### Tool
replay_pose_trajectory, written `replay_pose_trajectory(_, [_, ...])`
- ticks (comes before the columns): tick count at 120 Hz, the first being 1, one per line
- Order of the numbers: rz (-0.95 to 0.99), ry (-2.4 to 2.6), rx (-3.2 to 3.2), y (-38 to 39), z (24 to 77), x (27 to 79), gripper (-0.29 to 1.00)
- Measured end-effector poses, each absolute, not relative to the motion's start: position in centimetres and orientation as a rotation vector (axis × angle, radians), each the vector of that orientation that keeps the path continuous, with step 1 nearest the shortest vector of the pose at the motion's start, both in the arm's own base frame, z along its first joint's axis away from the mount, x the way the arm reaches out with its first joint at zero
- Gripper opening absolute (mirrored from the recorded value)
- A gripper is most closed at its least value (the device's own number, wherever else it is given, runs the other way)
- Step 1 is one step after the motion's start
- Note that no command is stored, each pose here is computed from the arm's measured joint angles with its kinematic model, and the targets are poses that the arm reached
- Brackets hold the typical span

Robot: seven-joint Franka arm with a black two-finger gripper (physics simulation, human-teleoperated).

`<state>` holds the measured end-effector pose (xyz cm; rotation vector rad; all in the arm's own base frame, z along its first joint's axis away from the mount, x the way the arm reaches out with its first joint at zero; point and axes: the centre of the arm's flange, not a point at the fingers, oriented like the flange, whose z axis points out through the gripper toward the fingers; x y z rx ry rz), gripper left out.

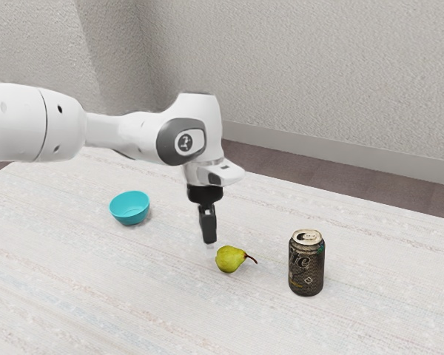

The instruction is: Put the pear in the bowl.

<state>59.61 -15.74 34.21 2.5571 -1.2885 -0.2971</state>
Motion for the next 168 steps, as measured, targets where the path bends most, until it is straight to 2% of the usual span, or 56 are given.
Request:
replay_pose_trajectory(26, [-0.287,-1.246,2.566,-15.6,30.0,61.9,0.70])
replay_pose_trajectory(93, [-0.258,-1.179,2.571,-15.4,24.9,65.3,0.70])
replay_pose_trajectory(127, [-0.254,-1.166,2.576,-15.2,24.6,65.5,0.46])
replay_pose_trajectory(153, [-0.249,-1.158,2.586,-15.0,24.7,65.6,0.38])
replay_pose_trajectory(168, [-0.189,-1.133,2.629,-13.0,27.5,66.3,0.31])
